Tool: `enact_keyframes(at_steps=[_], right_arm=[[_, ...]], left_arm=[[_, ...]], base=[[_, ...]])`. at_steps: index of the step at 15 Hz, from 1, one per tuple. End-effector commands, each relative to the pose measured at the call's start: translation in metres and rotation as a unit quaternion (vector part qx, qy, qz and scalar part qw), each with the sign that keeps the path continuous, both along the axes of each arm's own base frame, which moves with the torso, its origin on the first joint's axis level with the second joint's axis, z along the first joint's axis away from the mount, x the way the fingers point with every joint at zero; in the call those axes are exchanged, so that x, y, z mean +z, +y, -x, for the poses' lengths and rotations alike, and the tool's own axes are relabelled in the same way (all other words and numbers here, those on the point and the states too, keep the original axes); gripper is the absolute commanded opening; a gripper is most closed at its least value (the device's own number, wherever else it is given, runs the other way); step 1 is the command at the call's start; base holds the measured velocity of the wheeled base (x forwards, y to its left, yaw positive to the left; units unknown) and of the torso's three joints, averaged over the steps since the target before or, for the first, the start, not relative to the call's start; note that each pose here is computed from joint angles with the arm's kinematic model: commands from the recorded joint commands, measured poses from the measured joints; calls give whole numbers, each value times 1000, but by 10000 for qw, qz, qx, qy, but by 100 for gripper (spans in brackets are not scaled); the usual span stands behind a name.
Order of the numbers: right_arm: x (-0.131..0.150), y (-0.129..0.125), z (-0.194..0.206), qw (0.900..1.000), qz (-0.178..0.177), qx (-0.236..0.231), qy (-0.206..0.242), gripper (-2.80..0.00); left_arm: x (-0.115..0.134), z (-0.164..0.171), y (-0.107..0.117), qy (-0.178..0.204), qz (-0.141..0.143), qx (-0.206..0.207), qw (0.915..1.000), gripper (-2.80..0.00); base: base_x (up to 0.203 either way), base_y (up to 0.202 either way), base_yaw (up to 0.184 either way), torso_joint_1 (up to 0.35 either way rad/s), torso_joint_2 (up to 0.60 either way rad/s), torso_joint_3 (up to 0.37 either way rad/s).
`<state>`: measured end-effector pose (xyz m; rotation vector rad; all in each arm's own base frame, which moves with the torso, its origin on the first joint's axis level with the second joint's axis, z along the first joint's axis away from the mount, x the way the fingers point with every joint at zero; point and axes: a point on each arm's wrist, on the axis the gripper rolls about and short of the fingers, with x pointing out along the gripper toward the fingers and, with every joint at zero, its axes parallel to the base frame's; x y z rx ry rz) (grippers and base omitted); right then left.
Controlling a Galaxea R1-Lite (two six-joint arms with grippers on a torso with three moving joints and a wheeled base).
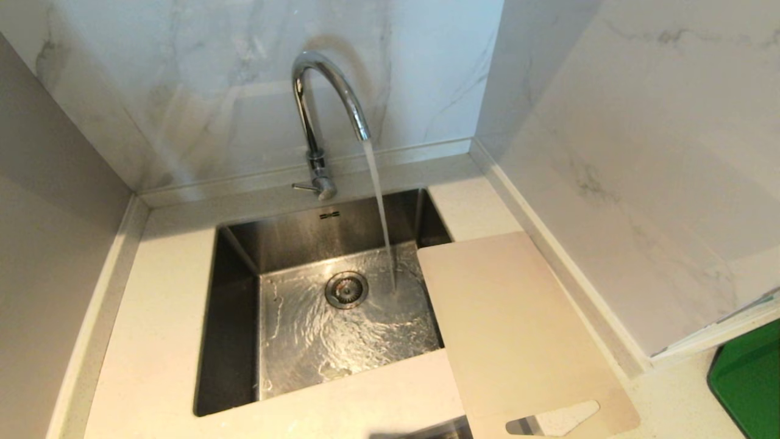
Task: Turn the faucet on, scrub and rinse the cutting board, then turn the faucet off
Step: Pick up the cutting board
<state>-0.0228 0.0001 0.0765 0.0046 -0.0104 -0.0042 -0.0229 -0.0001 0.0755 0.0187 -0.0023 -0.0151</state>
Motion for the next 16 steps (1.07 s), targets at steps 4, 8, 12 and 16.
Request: enact_keyframes(at_steps=[4,8,12,16], right_arm=[[0,0,0,10000,0,4,-2,-280],[0,0,0,10000,0,6,-9,-280],[0,0,0,10000,-3,2,-4,-280],[0,0,0,10000,0,6,-2,-280]], left_arm=[[-1,0,0,11,155,45,9999,-280],[0,0,0,12,155,68,9999,-280],[0,0,0,10,162,68,9998,-280],[0,0,0,4,185,75,9998,-280]], base=[[0,0,0,0,0,0],[0,0,0,0,0,0],[0,0,0,0,0,0],[0,0,0,0,0,0]])
